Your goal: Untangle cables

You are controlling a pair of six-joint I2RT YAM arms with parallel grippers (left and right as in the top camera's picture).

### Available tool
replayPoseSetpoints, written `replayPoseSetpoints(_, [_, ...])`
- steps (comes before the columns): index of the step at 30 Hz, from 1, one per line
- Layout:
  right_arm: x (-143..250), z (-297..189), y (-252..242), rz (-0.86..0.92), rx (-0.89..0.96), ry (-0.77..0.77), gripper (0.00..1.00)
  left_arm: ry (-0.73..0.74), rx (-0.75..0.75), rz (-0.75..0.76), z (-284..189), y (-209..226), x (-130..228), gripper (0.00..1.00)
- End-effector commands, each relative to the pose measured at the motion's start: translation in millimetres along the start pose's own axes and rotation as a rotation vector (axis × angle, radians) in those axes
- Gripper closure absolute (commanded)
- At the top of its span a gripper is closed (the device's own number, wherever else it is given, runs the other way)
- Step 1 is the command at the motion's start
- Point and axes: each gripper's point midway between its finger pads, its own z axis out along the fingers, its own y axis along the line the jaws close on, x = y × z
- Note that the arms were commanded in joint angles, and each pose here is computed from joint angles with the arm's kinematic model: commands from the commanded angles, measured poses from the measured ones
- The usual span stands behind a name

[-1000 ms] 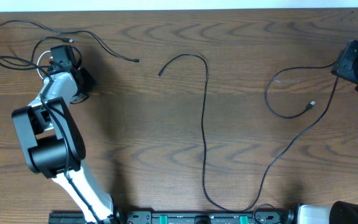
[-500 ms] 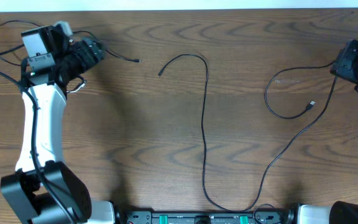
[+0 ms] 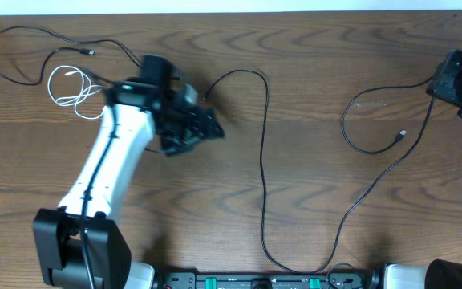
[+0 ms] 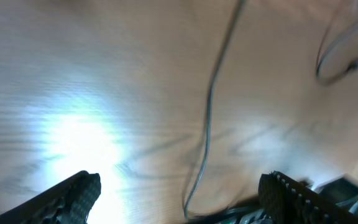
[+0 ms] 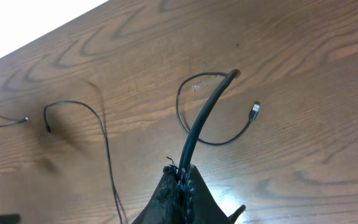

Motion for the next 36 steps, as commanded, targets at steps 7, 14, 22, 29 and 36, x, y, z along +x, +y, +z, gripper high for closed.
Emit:
replayPoseSetpoints(7, [1,1,0,-0.010,-0.004,0.006,0.99,0.128,-0.202,0.087,52,-8,61,0.13])
replayPoseSetpoints(14, [0,1,0,-0.010,-0.005,0.003,0.99,0.165,-0.215,0.089,103,-12,103,0.13])
replayPoseSetpoints(22, [1,1,0,-0.010,-0.005,0.005,0.99,0.117,-0.184,0.065,139,-20,121,0.13])
replayPoseSetpoints(29, [1,1,0,-0.010,-0.003,0.007,0.99,0.097,-0.253,0.051,149,-10,137,0.24])
replayPoseSetpoints(36, [2,1,0,-0.009,-0.004,0.009,0.99,0.097,-0.268,0.057,153,-11,148,0.33])
